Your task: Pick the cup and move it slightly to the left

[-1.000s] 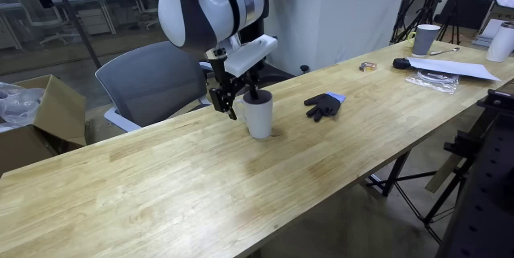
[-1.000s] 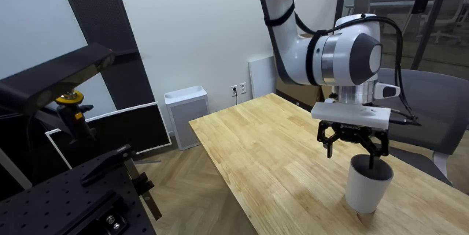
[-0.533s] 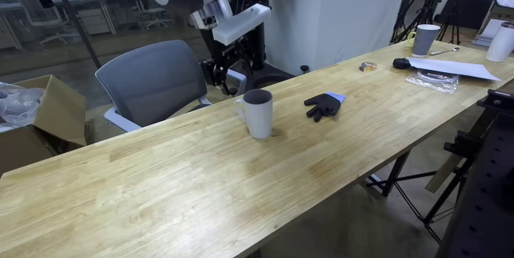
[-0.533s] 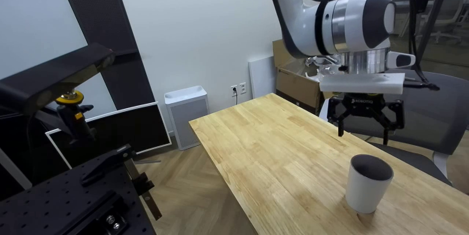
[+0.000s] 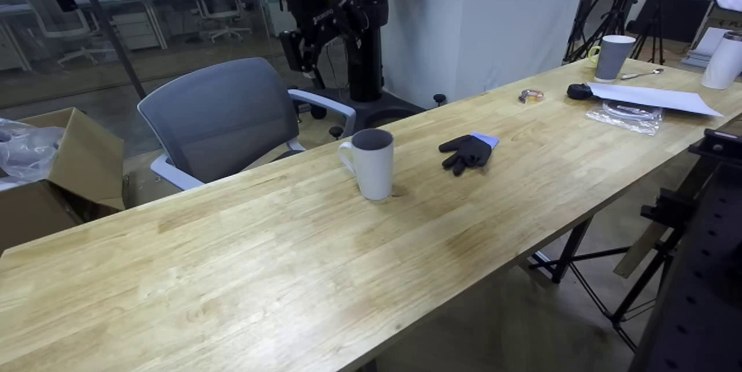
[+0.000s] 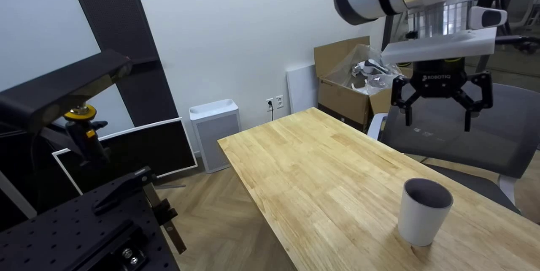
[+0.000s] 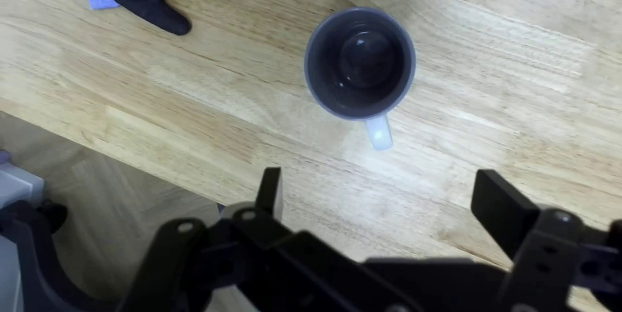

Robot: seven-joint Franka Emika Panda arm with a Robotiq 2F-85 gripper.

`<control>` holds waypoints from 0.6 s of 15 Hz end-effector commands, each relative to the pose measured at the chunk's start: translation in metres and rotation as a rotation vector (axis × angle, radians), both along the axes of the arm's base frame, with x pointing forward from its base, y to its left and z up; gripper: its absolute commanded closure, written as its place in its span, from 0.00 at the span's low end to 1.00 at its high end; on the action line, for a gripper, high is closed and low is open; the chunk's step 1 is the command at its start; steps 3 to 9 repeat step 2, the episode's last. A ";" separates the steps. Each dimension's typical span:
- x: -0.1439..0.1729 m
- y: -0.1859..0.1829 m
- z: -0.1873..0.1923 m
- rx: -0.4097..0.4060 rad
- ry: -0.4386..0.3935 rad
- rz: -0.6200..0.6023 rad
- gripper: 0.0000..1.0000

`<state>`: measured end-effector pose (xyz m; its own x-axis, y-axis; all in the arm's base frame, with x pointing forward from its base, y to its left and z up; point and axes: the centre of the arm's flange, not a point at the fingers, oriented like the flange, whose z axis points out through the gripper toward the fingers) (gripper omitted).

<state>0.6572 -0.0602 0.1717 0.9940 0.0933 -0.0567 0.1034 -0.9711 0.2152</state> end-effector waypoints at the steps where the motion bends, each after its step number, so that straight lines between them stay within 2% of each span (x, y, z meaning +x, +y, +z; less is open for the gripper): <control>1: -0.001 0.000 -0.001 -0.001 0.003 0.001 0.00; 9: -0.002 0.000 -0.002 -0.002 0.006 0.002 0.00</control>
